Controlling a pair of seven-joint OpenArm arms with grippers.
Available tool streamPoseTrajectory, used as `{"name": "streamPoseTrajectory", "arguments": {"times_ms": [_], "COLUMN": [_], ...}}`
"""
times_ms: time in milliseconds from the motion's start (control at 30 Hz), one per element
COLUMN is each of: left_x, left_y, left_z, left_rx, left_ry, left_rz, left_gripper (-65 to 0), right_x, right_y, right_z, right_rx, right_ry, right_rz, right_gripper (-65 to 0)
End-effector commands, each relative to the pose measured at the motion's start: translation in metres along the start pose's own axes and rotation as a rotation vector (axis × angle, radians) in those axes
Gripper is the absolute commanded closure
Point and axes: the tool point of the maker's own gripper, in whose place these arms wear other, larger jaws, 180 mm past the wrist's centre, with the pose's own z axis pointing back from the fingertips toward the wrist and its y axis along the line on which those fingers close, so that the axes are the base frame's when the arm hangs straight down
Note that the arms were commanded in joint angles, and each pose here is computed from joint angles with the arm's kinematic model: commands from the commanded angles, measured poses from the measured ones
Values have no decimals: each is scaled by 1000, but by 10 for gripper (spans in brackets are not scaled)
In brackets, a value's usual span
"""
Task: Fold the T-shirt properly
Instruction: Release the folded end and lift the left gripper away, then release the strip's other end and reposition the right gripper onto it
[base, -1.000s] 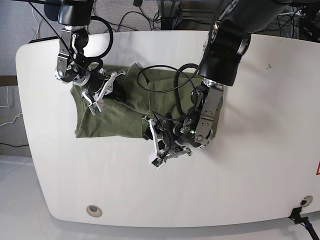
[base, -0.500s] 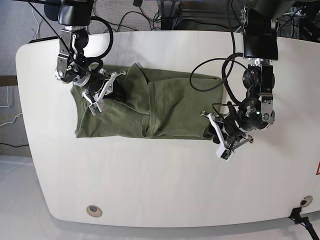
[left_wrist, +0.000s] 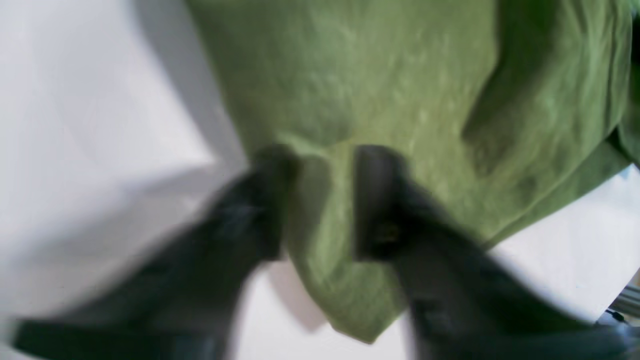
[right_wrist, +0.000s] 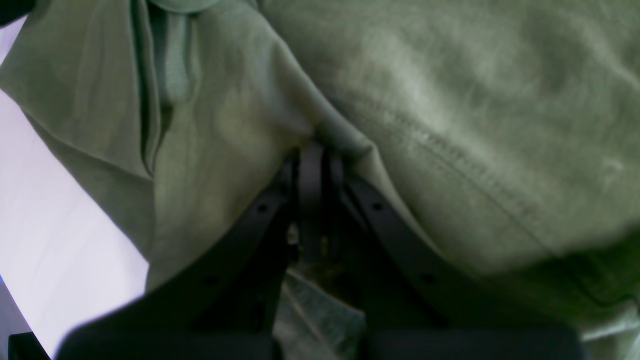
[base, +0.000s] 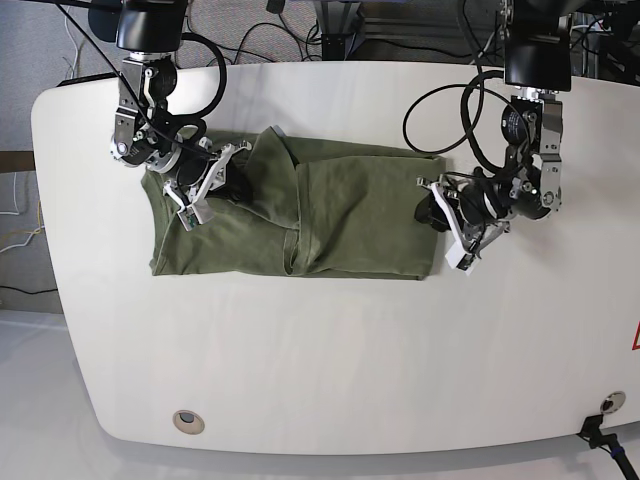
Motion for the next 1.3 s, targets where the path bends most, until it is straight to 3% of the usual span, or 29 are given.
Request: {"name": "streamPoseTrajectory", "arguments": {"times_ms": [0,200,300,500,600,667,733,800,867,1000,1133,1267], "left_x": [24,16,-5,-29,-30,-30,-31,-31,-31,-33,-33,-34], "left_y": [1,9,16,19,18,19,19,20,22,29,29,29], "left_z": [6,-5,-17,-33,-33,-33,-33,-32,-31,-27,-27,-27], "left_rx": [-3,-6,-12,-25,-27,-25,-24,-22,-18,-4,-3,-3], "left_ry": [-70,-67,-19,22,24,25,27,26,26,32,32,33], "left_rz": [-18,32,88,142,142,142,142,143,144,136,135,135], "left_gripper": [0,0,0,0,0,0,0,0,0,0,0,0], "right_x": [-29,-29,-27,6,42,67,80,87,77,53,22,12], "right_y": [-10,-10,-9,-2,14,6,-15,-47,-74,-108,-121,-115], "right_z": [3,3,3,12,26,50,75,100,119,138,129,113], "right_rx": [-48,-48,-47,-58,-56,-109,-186,-287,-360,-401,-341,-282], "right_ry": [144,144,137,72,-1,-69,-139,-177,-184,-223,-230,-221], "right_rz": [27,27,29,107,161,175,113,43,-42,-203,-358,-412], "right_gripper": [0,0,0,0,-192,-342,-497,-601,-616,-616,-616,-616]}}
